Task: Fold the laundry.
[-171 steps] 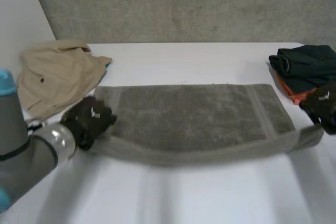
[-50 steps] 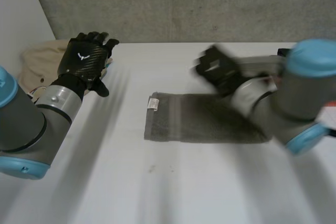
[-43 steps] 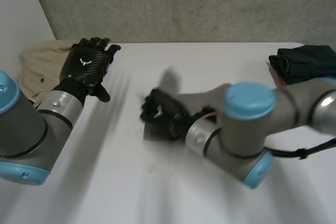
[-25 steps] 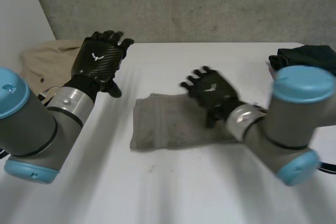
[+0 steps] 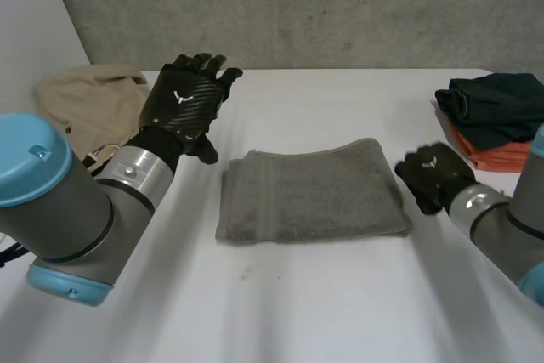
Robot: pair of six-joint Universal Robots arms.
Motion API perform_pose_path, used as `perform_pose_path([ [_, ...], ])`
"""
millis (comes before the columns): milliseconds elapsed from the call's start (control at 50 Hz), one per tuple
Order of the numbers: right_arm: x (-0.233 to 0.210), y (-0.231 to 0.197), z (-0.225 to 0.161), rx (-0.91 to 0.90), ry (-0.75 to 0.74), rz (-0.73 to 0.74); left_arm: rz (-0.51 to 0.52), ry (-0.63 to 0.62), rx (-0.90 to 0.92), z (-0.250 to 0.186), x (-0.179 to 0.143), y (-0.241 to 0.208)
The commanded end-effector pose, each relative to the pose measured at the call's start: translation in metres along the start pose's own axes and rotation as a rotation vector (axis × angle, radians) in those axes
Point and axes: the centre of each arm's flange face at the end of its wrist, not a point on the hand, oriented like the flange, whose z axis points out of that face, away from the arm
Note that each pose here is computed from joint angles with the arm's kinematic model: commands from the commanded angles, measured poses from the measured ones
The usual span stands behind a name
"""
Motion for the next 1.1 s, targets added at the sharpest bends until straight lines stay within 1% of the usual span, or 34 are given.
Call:
perform_pose_path([
  [20,-0.032,-0.076,-0.009,0.23,-0.064,-0.069,0.002,-0.014,0.021,-0.005,-0.005,-0.01],
  [40,-0.045,-0.087,-0.012,0.254,-0.087,-0.077,0.002,-0.015,0.019,-0.006,-0.006,-0.01],
  [80,-0.055,-0.092,-0.016,0.26,-0.113,-0.076,0.001,-0.019,0.021,-0.008,-0.007,-0.011],
  [100,-0.061,-0.091,-0.018,0.252,-0.131,-0.064,0.002,-0.021,0.021,-0.008,-0.008,-0.012],
  [140,-0.067,-0.078,-0.022,0.194,-0.167,0.015,0.001,-0.019,0.012,-0.012,-0.007,-0.01],
  [180,-0.065,-0.07,-0.022,0.161,-0.177,0.097,0.0,-0.016,0.007,-0.013,-0.006,-0.009],
  [200,-0.056,-0.059,-0.02,0.123,-0.168,0.184,0.0,-0.013,0.005,-0.015,-0.006,-0.008],
  [260,-0.033,-0.036,-0.014,0.055,-0.124,0.3,-0.003,-0.01,0.004,-0.015,-0.004,-0.008],
  [280,-0.02,-0.02,-0.013,0.018,-0.097,0.337,-0.009,-0.005,0.008,-0.016,-0.003,-0.009],
  [360,-0.007,0.006,-0.013,-0.015,-0.116,0.357,-0.056,-0.002,0.02,-0.014,-0.002,-0.013],
  [420,-0.005,0.015,-0.014,-0.022,-0.14,0.359,-0.099,-0.002,0.028,-0.013,-0.002,-0.015],
  [500,-0.01,0.024,-0.009,-0.036,-0.172,0.378,-0.131,-0.005,0.033,-0.012,-0.003,-0.016],
  [580,-0.013,0.029,-0.005,-0.042,-0.186,0.378,-0.133,0.001,0.03,-0.012,-0.001,-0.015],
  [680,-0.011,0.029,0.0,-0.012,-0.167,0.37,-0.135,0.008,0.028,-0.013,0.001,-0.014],
  [820,-0.001,0.032,0.001,-0.044,-0.066,0.309,-0.134,0.003,0.027,-0.013,0.0,-0.014],
  [880,0.015,0.019,-0.003,-0.037,0.033,0.21,-0.134,0.002,0.028,-0.013,-0.001,-0.014],
  [900,0.026,0.007,-0.005,-0.013,0.081,0.154,-0.134,0.004,0.025,-0.014,-0.001,-0.014],
  [960,0.031,-0.013,-0.006,0.024,0.119,0.067,-0.136,0.002,0.026,-0.014,-0.001,-0.014],
  [980,0.018,-0.031,-0.005,0.075,0.092,0.0,-0.136,0.001,0.024,-0.014,-0.001,-0.014],
  [1040,-0.016,-0.063,-0.008,0.176,0.011,-0.103,-0.135,-0.002,0.025,-0.014,-0.002,-0.014],
  [1060,-0.039,-0.077,-0.009,0.23,-0.034,-0.159,-0.138,-0.005,0.022,-0.014,-0.003,-0.014],
  [1100,-0.066,-0.087,-0.011,0.27,-0.092,-0.211,-0.138,-0.009,0.02,-0.014,-0.004,-0.013],
])
